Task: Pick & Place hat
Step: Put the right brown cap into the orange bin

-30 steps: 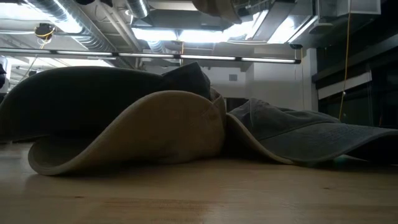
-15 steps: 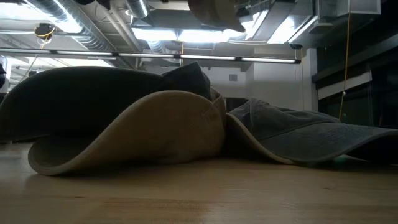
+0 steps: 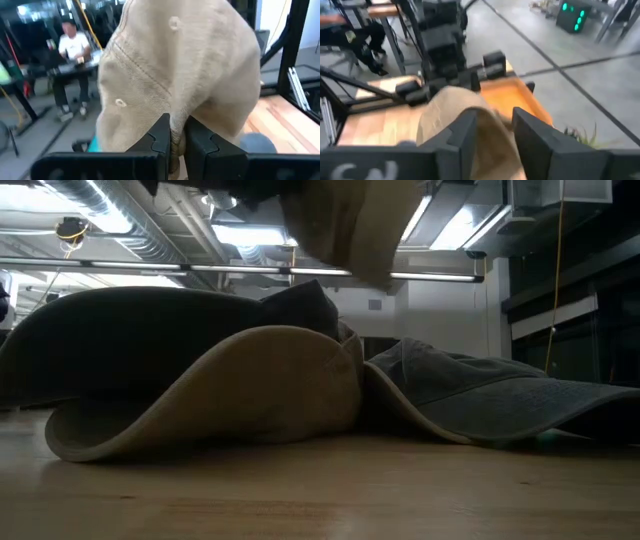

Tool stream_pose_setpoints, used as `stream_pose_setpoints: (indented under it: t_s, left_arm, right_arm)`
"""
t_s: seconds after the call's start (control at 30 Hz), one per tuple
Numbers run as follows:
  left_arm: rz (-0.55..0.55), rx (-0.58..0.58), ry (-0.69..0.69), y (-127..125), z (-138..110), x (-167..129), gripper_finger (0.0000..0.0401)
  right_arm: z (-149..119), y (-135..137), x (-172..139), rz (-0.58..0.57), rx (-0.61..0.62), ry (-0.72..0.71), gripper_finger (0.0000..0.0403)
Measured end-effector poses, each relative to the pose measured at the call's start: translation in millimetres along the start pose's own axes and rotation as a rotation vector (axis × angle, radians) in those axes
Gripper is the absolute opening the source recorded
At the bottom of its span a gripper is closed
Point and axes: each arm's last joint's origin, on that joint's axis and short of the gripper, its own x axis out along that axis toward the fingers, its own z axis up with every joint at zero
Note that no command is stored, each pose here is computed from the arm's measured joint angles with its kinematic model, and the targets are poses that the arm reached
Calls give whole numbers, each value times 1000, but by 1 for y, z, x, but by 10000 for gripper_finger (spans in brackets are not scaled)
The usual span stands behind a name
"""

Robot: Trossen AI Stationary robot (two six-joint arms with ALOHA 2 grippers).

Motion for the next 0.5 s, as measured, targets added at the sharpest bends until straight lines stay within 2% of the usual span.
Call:
stream_pose_setpoints:
  t_s: [0.2,0.4,0.5]
  left_arm:
    - [-58,-115,151,0,-7,-22,23]
    - [-110,-313,320,-4,-18,-44,24]
    - [-143,-447,397,-5,-23,-52,23]
  right_arm:
    - [-9,-1,0,-7,-26,94,182]
    - [-9,-1,0,-8,16,92,189]
    - [-9,-1,0,-9,43,91,189]
